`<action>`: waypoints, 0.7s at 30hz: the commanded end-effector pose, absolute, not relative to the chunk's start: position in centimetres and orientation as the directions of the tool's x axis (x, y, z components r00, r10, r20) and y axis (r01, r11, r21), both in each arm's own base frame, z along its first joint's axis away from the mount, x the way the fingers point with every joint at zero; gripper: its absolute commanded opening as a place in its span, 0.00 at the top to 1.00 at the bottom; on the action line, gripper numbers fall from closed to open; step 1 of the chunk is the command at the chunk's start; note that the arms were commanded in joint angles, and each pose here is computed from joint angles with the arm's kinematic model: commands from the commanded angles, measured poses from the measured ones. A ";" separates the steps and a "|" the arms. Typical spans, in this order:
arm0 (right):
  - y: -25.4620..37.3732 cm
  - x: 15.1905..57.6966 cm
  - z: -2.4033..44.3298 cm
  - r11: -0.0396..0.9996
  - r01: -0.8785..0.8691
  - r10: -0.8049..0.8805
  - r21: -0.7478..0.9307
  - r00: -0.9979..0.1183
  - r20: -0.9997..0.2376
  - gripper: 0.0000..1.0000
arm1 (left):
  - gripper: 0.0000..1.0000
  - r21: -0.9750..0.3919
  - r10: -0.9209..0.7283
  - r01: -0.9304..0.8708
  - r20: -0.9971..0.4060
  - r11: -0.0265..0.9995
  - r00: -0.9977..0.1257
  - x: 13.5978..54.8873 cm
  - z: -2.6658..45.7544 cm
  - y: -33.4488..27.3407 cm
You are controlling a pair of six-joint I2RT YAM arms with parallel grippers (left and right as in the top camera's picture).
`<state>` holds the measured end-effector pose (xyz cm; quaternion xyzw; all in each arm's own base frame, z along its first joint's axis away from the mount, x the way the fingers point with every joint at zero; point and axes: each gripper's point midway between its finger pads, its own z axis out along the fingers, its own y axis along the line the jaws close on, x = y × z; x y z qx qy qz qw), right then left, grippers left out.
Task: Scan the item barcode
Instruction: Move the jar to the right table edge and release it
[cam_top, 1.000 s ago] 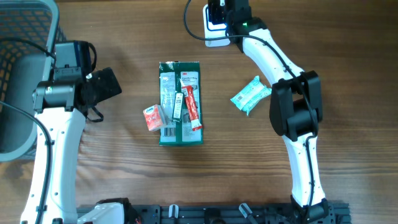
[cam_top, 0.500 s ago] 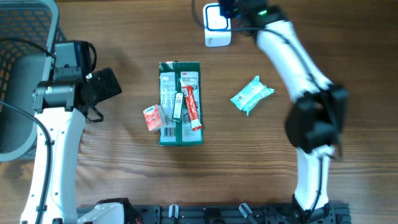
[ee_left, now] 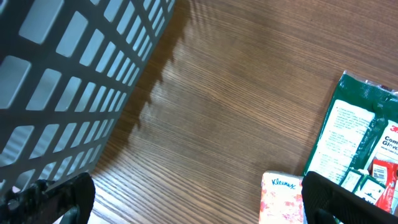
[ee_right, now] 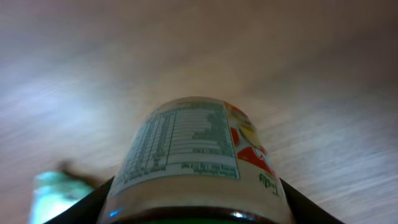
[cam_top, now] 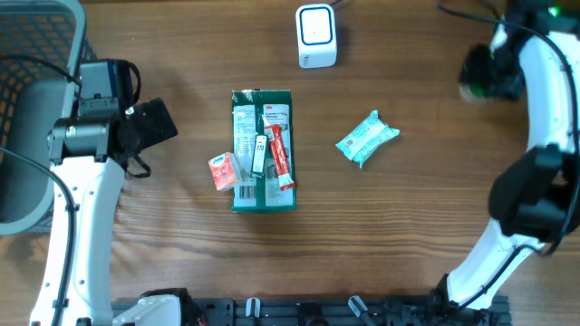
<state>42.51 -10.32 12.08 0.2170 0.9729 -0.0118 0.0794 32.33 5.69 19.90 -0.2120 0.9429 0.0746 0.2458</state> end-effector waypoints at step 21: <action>-18.1 35.0 5.1 0.726 0.683 0.683 0.082 -0.730 0.027 0.00 | 0.00 0.033 -0.372 -0.455 -0.524 0.890 -0.766 32.5 20.9 6.1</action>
